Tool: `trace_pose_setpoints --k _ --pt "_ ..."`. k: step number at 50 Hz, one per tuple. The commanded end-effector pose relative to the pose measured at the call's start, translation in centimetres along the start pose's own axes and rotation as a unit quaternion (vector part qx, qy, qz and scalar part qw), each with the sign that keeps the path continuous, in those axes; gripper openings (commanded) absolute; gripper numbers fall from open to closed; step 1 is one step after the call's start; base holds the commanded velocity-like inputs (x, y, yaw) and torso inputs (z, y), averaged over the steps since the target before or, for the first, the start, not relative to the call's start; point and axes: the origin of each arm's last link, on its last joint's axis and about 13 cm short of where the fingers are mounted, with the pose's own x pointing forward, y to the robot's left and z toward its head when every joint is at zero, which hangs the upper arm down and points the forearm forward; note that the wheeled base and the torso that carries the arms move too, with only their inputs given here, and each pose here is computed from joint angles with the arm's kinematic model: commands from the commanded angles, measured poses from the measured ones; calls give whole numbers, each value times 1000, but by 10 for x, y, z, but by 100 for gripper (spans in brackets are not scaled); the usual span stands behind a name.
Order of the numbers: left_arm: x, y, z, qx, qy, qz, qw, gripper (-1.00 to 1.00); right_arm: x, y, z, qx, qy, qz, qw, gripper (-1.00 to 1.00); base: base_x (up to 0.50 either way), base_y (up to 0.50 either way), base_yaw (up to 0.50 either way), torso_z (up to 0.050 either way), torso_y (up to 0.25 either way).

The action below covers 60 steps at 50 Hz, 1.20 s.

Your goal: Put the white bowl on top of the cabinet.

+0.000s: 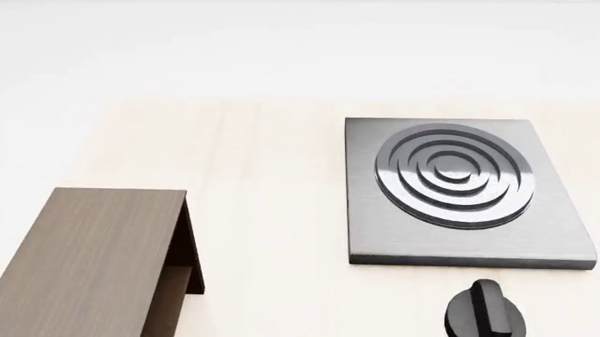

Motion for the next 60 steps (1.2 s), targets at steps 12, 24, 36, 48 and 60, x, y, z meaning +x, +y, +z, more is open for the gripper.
trace_pose_setpoints --k 12,24,36,48,60 --pt "0 0 0 1 0 -1 1000 100 -12 19 -4 -23 2 53 998 100 0 0 0 0 0" --pt "0 0 0 1 0 0 1000 100 -13 24 -4 -20 9 56 998 100 0 0 0 0 0" --pt "0 -1 -1 4 1 -1 1000 100 -10 25 -5 -24 13 38 999 100 0 0 0 0 0" --pt "0 -1 -1 4 1 -1 1000 100 -4 15 0 -10 -6 16 1000 100 0 0 0 0 0" --pt "1 0 -1 3 1 1 1000 100 3 4 5 3 -13 -7 1000 100 0 0 0 0 0"
